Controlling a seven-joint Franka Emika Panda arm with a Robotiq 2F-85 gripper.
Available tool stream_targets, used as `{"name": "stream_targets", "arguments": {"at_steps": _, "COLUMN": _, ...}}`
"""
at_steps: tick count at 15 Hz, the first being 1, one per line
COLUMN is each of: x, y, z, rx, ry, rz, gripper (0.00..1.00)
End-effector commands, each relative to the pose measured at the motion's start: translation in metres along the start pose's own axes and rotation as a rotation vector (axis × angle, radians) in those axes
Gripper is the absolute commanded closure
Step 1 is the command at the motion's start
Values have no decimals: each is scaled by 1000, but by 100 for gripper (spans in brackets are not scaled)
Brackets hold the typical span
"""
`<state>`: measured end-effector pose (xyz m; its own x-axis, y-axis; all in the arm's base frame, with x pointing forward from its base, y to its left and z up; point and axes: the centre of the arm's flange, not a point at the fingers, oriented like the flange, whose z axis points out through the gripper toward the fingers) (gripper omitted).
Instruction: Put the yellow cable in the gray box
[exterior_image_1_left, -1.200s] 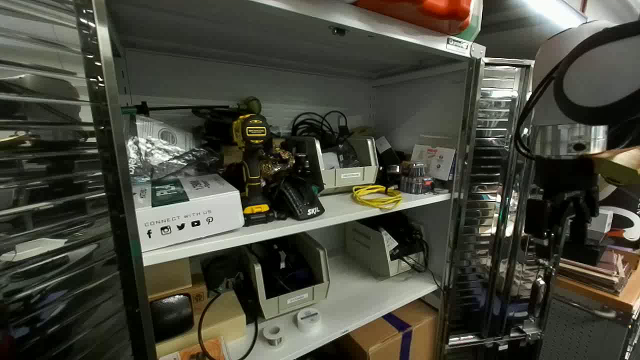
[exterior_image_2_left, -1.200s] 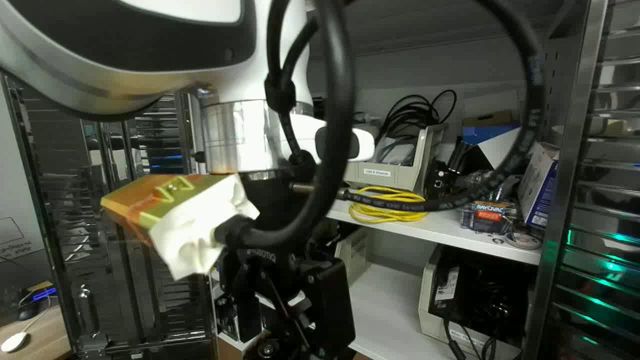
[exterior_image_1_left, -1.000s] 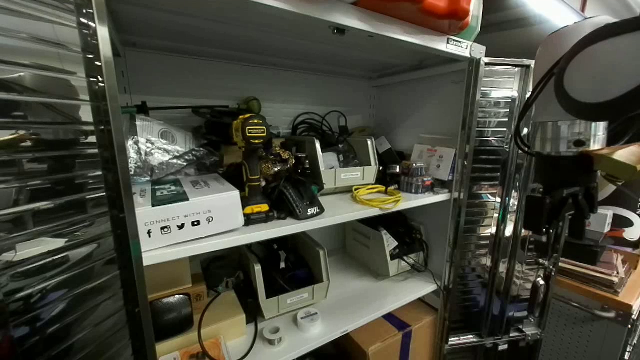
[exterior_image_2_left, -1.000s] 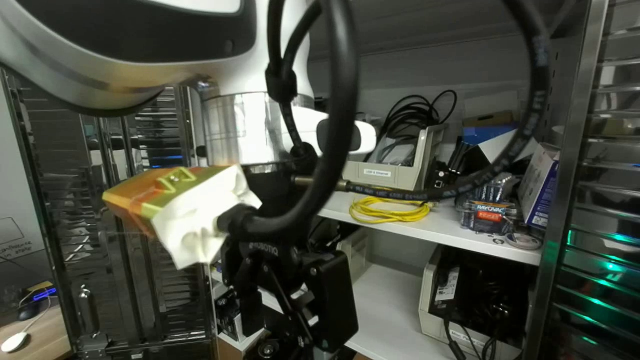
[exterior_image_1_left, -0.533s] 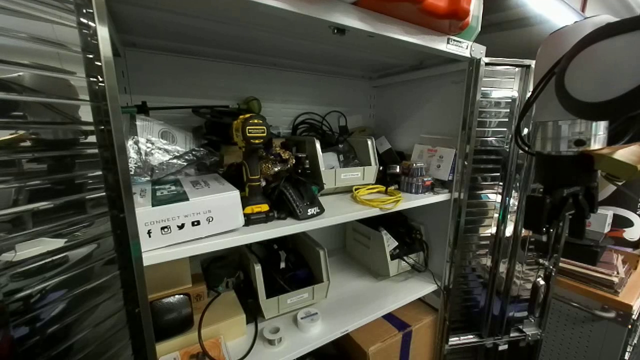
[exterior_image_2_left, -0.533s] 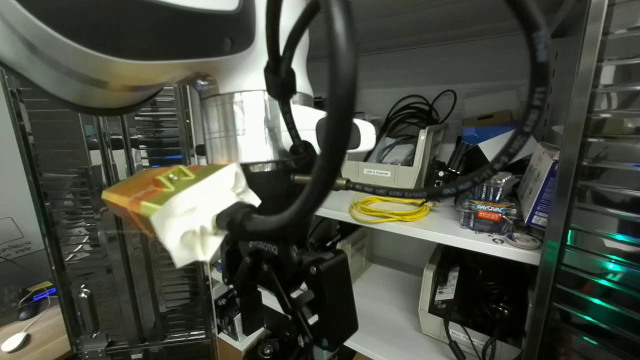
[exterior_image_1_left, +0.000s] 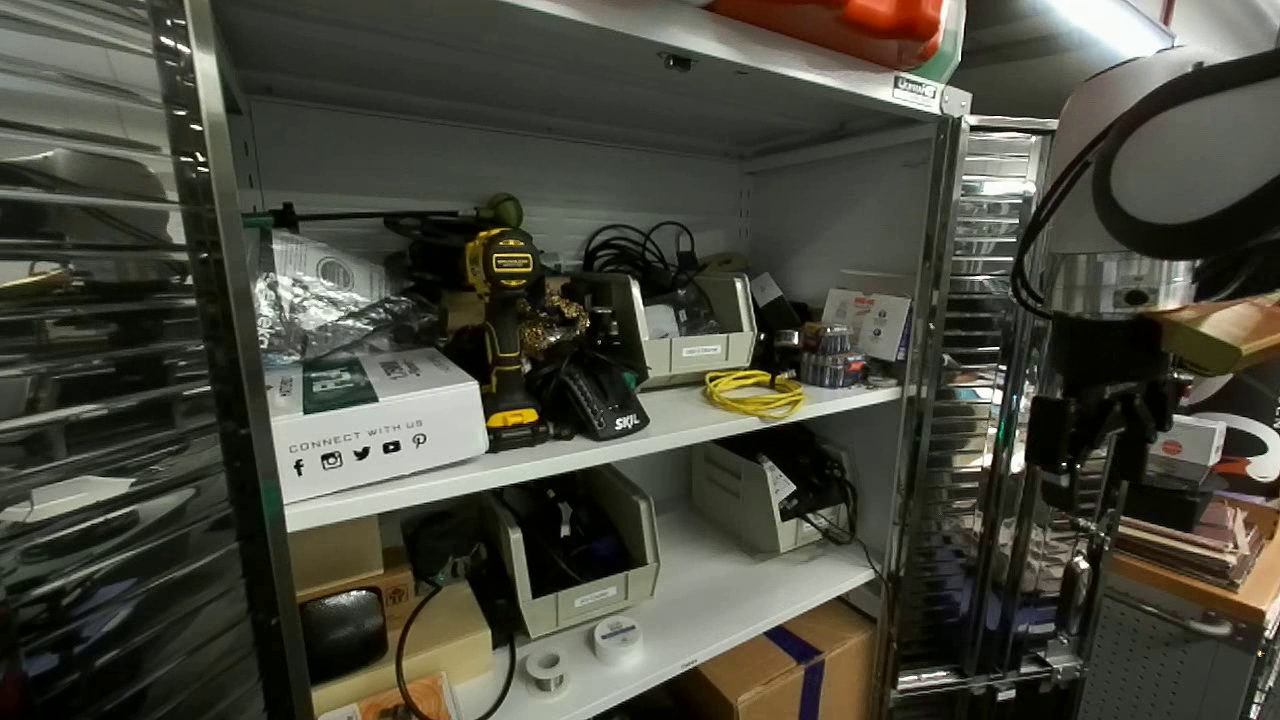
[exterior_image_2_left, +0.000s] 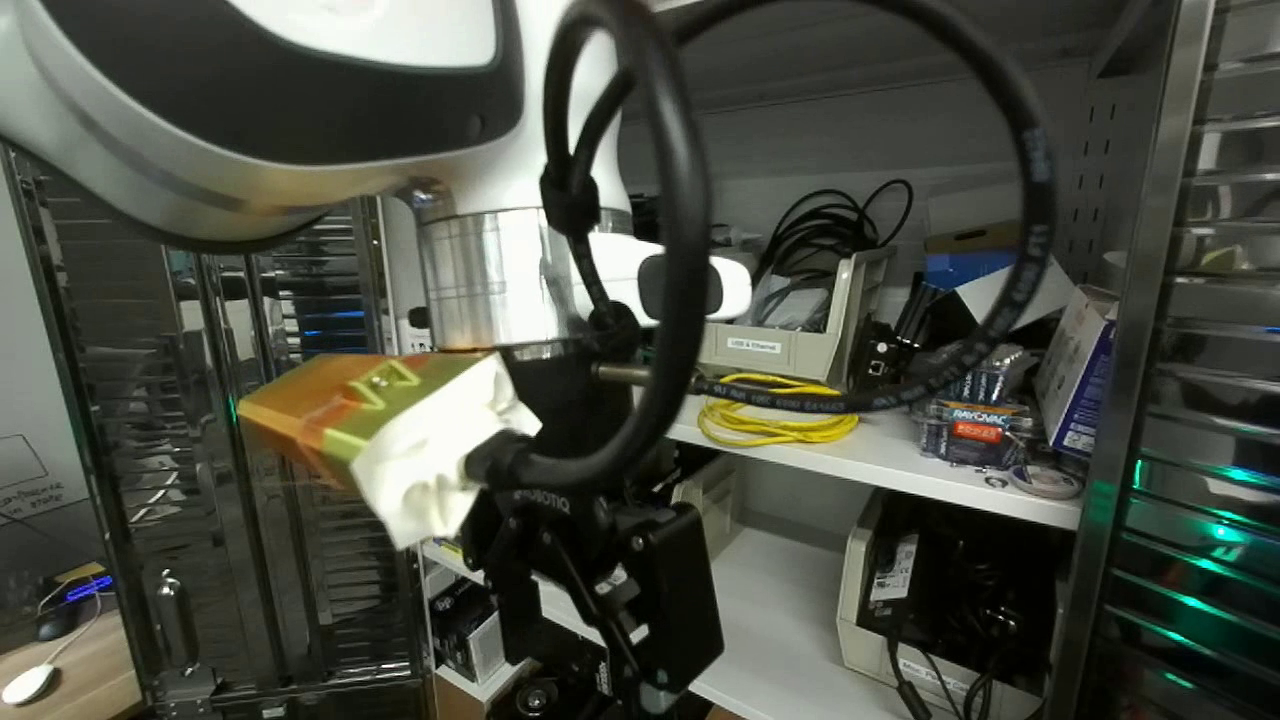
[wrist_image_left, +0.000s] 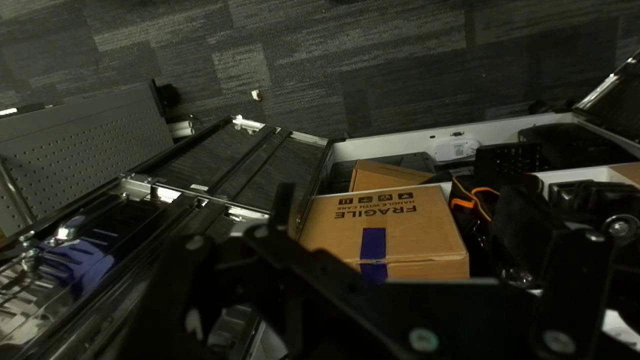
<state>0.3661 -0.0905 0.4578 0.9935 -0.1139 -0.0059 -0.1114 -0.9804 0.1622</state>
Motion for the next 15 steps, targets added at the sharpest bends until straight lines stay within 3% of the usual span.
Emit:
{"name": "stream_targets", "arguments": {"at_steps": 1, "x": 44, "y": -26, "z": -13, "rx": -28, "ry": 90, "rz": 16, "gripper": 0}}
{"name": "stream_targets", "arguments": {"at_steps": 6, "x": 124, "y": -81, "z": -34, "rx": -11, "ry": 267, "rz": 114, "gripper": 0}}
{"name": "stream_targets", "arguments": {"at_steps": 9, "x": 163, "y": -99, "z": -53, "rx": 38, "ry": 329, "rz": 219, "gripper": 0}}
{"name": "stream_targets", "arguments": {"at_steps": 15, "x": 220, "y": -86, "z": -85, "rx": 129, "ry": 392, "rz": 484, "gripper": 0}}
